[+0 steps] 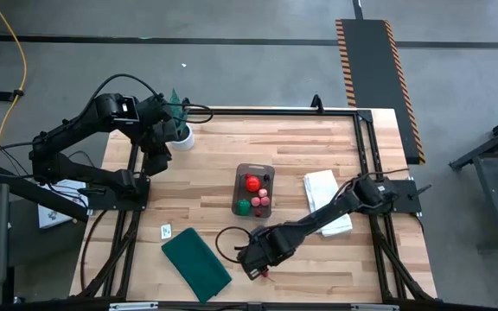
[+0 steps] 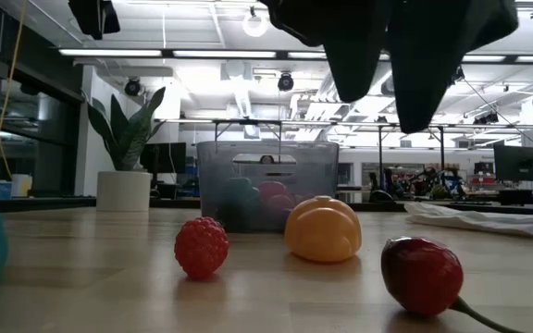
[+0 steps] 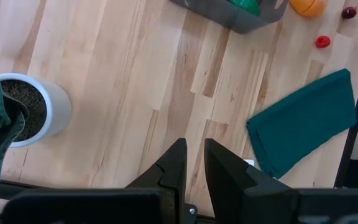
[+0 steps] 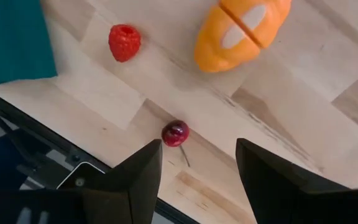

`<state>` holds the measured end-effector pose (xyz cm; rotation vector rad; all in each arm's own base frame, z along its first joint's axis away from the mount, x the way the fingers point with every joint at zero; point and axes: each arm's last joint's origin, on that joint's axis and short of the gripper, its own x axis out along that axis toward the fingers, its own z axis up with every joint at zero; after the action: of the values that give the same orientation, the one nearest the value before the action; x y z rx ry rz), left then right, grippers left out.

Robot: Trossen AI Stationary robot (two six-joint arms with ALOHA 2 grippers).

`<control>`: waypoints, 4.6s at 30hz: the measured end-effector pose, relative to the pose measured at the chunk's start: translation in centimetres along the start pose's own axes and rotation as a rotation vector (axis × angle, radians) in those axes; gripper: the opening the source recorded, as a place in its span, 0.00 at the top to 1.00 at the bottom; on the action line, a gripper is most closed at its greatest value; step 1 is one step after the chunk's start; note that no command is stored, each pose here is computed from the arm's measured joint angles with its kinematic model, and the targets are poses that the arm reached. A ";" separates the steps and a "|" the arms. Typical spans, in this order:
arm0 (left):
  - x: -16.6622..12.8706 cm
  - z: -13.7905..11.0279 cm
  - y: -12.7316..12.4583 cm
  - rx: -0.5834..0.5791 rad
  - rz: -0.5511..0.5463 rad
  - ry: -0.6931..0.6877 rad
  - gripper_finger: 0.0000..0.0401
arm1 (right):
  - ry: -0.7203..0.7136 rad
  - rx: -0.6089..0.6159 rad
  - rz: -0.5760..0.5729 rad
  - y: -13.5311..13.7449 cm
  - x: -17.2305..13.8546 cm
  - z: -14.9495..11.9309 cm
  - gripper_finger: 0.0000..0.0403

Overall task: Pick and placing Produce into tupperware
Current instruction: Put the red cherry into the transparent black bin

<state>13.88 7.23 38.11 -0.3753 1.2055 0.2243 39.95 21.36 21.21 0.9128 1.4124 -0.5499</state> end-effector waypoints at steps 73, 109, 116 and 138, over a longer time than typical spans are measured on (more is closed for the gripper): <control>-0.2 0.1 -1.0 0.144 -0.352 -0.055 0.89 | 0.060 0.221 0.005 1.3 5.9 -1.3 0.56; -0.2 0.1 -1.0 0.129 -0.352 -0.052 0.89 | 0.035 0.228 0.031 1.7 7.0 -1.6 0.61; -0.2 0.1 -1.0 0.129 -0.352 -0.052 0.89 | 0.035 0.228 0.028 1.7 7.0 -1.6 0.63; -0.2 0.1 -1.0 0.128 -0.353 -0.051 0.89 | 0.034 0.210 0.035 2.0 6.4 -1.6 0.81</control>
<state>14.26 6.35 38.46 -0.4595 1.0769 -0.1464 41.37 24.96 15.54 1.1163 1.3844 -0.6681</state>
